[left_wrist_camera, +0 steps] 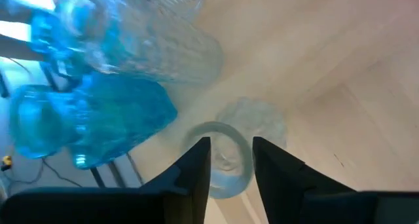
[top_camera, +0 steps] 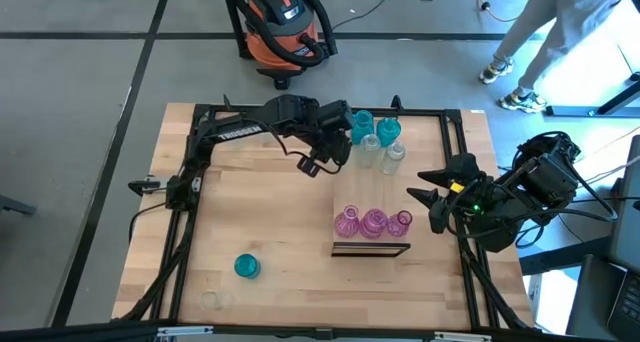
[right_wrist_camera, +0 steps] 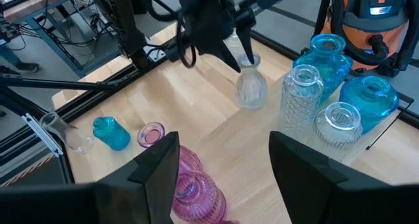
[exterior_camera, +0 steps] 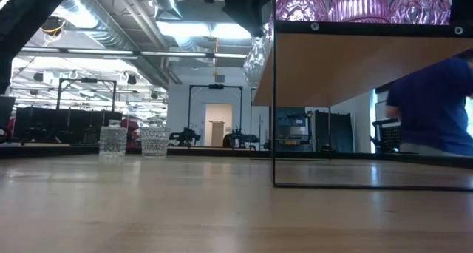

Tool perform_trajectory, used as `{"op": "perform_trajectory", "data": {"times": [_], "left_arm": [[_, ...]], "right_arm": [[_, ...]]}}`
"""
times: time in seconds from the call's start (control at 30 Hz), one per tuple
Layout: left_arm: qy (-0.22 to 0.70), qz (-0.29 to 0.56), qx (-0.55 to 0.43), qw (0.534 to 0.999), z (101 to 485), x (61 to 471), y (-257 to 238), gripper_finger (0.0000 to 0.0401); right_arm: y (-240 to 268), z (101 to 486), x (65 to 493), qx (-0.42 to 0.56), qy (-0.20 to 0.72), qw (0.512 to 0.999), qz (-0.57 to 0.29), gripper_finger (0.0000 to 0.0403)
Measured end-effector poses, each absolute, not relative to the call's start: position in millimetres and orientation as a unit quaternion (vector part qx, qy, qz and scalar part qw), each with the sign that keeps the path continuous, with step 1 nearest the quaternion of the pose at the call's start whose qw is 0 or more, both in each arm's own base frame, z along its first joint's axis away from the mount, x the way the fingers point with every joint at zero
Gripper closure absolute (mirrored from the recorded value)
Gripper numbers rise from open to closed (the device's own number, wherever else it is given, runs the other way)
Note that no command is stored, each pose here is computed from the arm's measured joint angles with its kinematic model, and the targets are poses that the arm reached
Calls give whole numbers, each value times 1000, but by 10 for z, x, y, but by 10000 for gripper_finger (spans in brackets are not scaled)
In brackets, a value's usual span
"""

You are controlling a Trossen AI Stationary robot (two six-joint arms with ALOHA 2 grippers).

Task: Sort vases onto shelf
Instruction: Put the transparent vase on the shelf aligned with the other transparent vase

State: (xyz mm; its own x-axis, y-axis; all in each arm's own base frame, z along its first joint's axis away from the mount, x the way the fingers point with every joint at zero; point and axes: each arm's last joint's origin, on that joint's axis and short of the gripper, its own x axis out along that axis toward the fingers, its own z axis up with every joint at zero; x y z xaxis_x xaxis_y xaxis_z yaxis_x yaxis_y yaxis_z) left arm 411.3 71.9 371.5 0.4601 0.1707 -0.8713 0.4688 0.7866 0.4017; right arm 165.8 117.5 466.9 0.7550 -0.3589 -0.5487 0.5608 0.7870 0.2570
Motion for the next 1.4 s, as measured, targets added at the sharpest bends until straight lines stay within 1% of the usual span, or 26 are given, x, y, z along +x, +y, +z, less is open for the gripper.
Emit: {"op": "perform_trajectory", "data": {"times": [0.2, 0.4, 0.73, 0.83, 1.07, 1.4], "left_arm": [[523, -92, 306, 790, 3566, 4224, 747, 294], [506, -81, 313, 800, 3570, 4278, 742, 294], [500, -71, 319, 802, 3582, 4296, 731, 294], [502, -55, 321, 801, 3582, 4303, 739, 294], [505, -48, 324, 799, 3583, 4305, 721, 294], [509, -34, 348, 787, 3579, 4331, 577, 294]], "right_arm": [[1179, 4665, 1658, 211, 250, 912, -247, 185], [1180, 4664, 1657, 213, 253, 911, -245, 185], [1180, 4664, 1657, 202, 256, 914, -243, 185], [1180, 4664, 1657, 201, 256, 914, -242, 185], [1180, 4664, 1657, 199, 256, 914, -242, 185], [1180, 4664, 1658, 200, 255, 914, -243, 185]]}}
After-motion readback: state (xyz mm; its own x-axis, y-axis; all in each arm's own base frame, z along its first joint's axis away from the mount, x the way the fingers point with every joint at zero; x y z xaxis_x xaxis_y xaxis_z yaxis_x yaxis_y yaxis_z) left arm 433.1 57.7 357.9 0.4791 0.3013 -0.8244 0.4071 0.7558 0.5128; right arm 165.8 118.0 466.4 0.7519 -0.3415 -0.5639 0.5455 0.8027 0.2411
